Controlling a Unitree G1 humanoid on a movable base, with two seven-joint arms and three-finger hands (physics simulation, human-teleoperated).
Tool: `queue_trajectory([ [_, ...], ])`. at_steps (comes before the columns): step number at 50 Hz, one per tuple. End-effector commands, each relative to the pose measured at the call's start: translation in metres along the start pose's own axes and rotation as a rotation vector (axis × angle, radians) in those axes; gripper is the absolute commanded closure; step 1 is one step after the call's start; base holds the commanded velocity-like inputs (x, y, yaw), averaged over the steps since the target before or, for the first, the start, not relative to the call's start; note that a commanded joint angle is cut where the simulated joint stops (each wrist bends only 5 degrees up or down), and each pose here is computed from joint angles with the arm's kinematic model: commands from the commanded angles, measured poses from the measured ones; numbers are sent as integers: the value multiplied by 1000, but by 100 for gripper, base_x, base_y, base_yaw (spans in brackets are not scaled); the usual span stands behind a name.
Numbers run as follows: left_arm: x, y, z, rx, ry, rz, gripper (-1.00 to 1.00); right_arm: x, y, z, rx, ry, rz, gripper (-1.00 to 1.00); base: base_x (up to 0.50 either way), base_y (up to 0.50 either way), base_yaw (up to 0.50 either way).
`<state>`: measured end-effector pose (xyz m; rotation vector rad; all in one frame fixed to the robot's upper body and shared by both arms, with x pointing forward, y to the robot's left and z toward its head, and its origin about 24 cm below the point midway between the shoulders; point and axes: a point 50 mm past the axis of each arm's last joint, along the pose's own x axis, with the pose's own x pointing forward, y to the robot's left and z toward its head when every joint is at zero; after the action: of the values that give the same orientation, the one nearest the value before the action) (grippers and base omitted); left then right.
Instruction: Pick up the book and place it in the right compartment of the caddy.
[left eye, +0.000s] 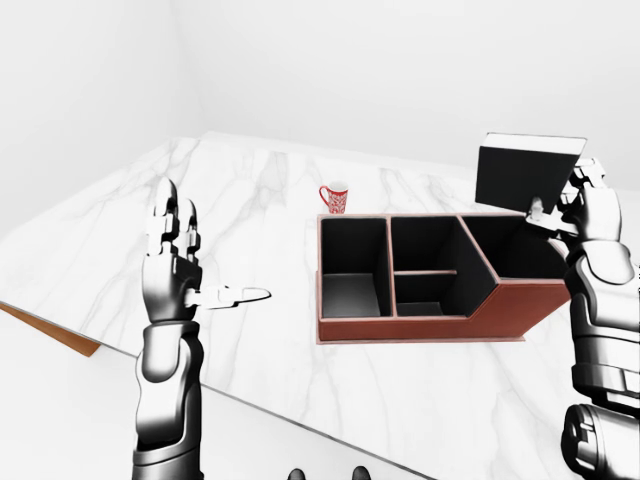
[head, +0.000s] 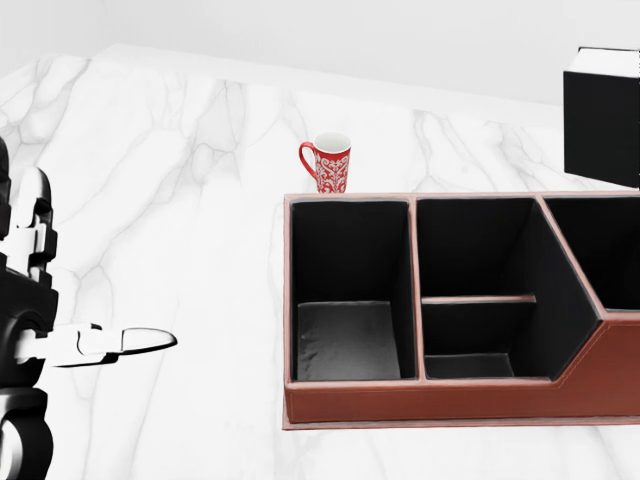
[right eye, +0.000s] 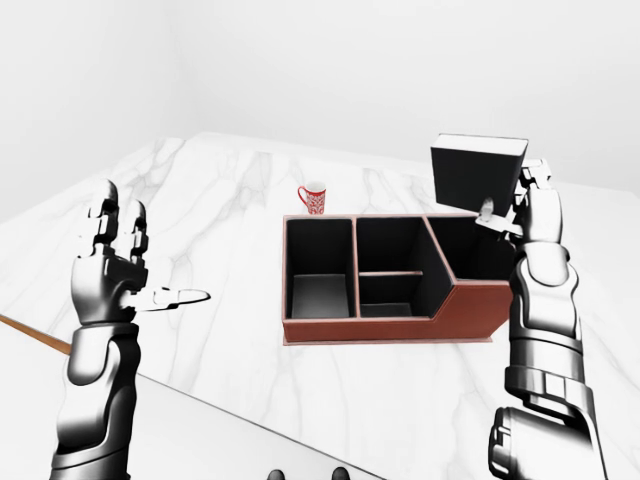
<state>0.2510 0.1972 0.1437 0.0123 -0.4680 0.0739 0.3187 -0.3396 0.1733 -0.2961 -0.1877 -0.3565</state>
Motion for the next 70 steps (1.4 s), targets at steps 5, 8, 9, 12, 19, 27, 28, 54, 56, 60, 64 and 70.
queue_trajectory([
  [5,-2,-1,-4,-4,7,-1,-100,-1,2,6,53,-25,-6,100,0,0,0],
  [8,-2,-1,-4,-4,8,-1,-100,-1,2,6,56,-24,-6,100,0,0,0],
  [9,-2,-1,-4,-3,8,-2,-100,-1,1,6,55,-24,-7,100,0,0,0],
  [12,-2,-1,-4,-3,9,1,-100,0,1,5,56,-24,-9,100,0,0,0],
  [19,-1,-2,-5,-2,11,-2,-100,-2,0,4,56,-21,-12,100,0,0,0],
  [27,-2,-1,-5,0,12,-1,-100,-1,0,3,55,-18,-15,100,0,0,0],
  [28,-2,0,-5,0,12,0,-100,-1,0,2,52,-16,-15,100,0,0,0],
  [54,-1,0,-7,0,16,4,-100,-17,-10,-6,16,-18,-19,100,0,0,0],
  [56,-2,0,-8,-1,20,3,-100,-19,-10,-8,13,-17,-18,100,0,0,0],
  [60,-2,0,-10,-3,28,4,-100,-21,-12,-8,15,-18,-22,100,0,0,0],
  [64,-3,0,-12,-4,37,3,-100,-21,-12,-2,33,-37,-25,100,0,0,0],
  [70,-4,0,-14,-7,48,4,-100,-22,-14,7,58,-68,-30,100,0,0,0],
])
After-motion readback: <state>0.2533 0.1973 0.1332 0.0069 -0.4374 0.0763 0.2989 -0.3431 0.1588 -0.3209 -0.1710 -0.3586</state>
